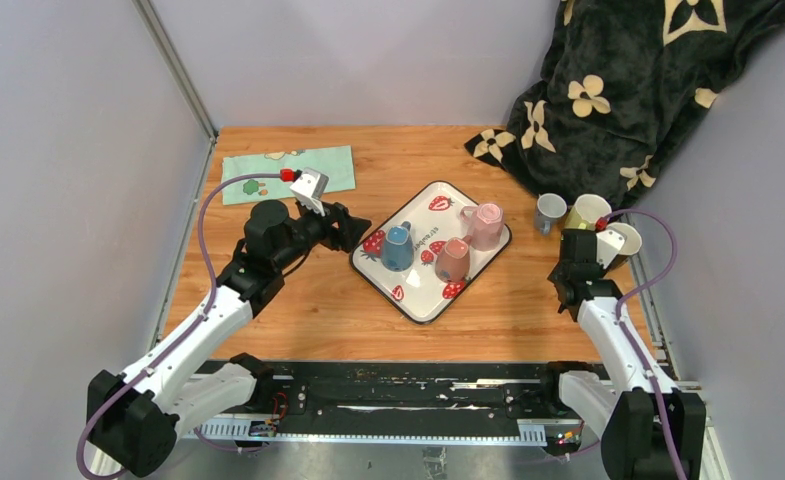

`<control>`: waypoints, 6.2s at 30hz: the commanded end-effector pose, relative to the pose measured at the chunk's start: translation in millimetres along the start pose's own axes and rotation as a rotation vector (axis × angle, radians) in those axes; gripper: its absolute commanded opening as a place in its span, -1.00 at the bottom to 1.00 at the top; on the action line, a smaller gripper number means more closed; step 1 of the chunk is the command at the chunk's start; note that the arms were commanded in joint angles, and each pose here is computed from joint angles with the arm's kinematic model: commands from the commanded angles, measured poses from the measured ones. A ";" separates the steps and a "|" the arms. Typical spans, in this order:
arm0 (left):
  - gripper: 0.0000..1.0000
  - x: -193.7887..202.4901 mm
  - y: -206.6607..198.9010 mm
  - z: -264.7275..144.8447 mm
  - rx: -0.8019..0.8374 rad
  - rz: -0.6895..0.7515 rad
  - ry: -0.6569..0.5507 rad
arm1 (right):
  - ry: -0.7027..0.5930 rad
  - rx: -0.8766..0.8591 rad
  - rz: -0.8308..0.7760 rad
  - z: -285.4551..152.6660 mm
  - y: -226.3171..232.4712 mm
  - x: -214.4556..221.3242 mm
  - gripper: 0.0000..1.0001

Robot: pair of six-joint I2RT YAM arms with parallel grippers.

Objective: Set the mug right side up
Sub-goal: Place the cup at the corner of the board, then move the cup to the tray.

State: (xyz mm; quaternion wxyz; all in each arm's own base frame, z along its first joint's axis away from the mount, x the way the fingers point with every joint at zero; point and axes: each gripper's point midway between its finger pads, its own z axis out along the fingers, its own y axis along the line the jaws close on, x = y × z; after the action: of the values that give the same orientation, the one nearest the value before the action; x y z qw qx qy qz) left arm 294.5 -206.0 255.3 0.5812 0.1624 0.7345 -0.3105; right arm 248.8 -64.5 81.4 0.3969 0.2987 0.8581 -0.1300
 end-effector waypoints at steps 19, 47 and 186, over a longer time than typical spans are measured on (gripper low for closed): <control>0.60 -12.4 5.8 -1.7 -0.049 0.014 0.001 | -0.035 -0.112 0.063 -51.2 8.6 -44.5 0.19; 0.71 3.8 33.8 -4.9 -0.217 -0.012 0.119 | 0.107 -0.612 -0.104 -104.9 104.9 -82.7 0.45; 0.39 120.9 -9.1 211.9 0.739 0.798 0.610 | 0.056 -0.780 -0.369 -125.4 143.3 -14.3 0.18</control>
State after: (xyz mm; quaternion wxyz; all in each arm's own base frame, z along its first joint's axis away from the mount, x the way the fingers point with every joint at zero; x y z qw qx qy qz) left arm 416.9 -359.1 117.5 0.3270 0.6830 0.6040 -0.2485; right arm 273.0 100.6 181.6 0.4352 -0.0191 0.8881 0.1466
